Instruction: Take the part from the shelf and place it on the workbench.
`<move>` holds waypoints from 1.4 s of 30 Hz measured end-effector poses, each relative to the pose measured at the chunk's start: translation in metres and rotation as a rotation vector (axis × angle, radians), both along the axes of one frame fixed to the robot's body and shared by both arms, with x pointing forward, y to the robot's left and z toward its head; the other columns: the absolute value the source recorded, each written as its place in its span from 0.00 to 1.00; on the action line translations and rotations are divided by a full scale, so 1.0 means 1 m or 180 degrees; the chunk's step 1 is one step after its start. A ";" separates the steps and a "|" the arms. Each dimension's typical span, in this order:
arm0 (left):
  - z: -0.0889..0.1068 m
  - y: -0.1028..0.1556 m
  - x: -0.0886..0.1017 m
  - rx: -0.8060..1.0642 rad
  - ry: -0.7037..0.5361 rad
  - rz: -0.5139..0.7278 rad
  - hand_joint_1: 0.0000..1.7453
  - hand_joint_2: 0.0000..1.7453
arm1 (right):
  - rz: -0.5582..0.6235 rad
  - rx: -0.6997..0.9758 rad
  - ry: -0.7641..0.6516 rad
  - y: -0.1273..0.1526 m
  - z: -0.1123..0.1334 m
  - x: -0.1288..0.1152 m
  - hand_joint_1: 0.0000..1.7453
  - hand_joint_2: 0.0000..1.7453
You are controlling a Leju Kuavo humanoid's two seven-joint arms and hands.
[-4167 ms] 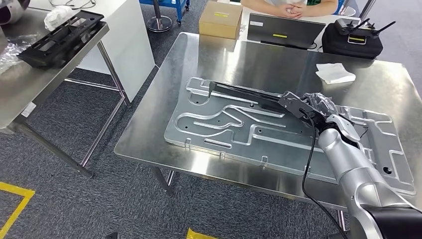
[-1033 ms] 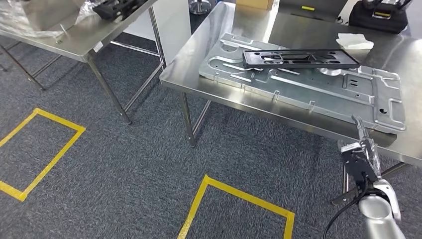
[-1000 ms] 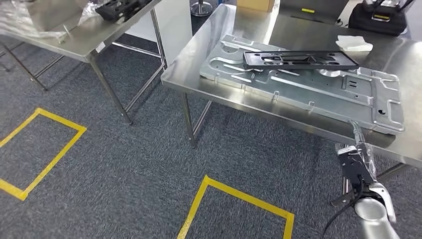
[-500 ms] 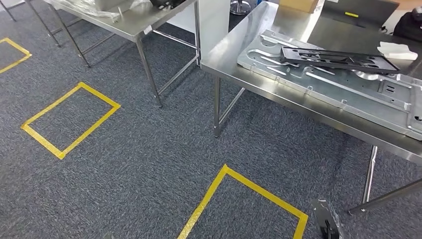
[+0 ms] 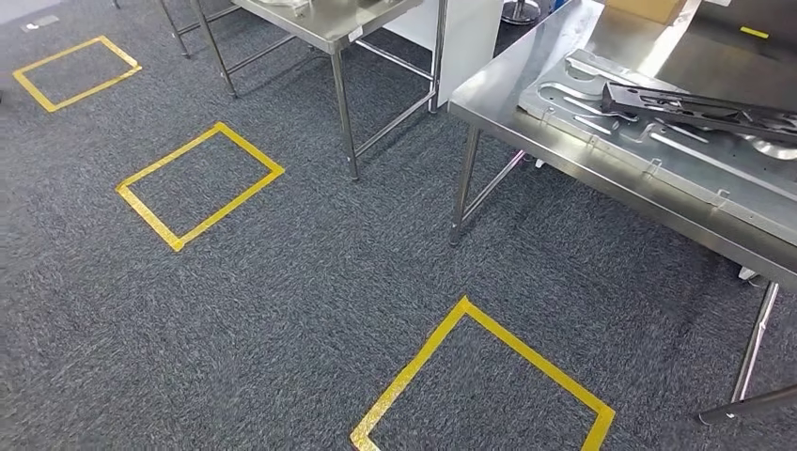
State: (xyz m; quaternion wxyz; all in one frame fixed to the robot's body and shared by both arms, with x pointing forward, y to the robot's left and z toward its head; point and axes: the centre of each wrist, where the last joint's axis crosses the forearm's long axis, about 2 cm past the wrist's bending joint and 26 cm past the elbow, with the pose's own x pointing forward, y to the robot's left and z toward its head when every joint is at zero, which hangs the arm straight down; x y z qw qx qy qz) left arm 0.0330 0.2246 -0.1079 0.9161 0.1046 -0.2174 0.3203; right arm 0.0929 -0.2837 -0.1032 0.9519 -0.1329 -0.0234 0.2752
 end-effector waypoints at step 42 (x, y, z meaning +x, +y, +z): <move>0.004 -0.011 0.002 0.0500 0.0799 0.0282 0.00 0.00 | 0.0864 0.0294 0.0007 0.057 0.006 0.012 0.00 0.00</move>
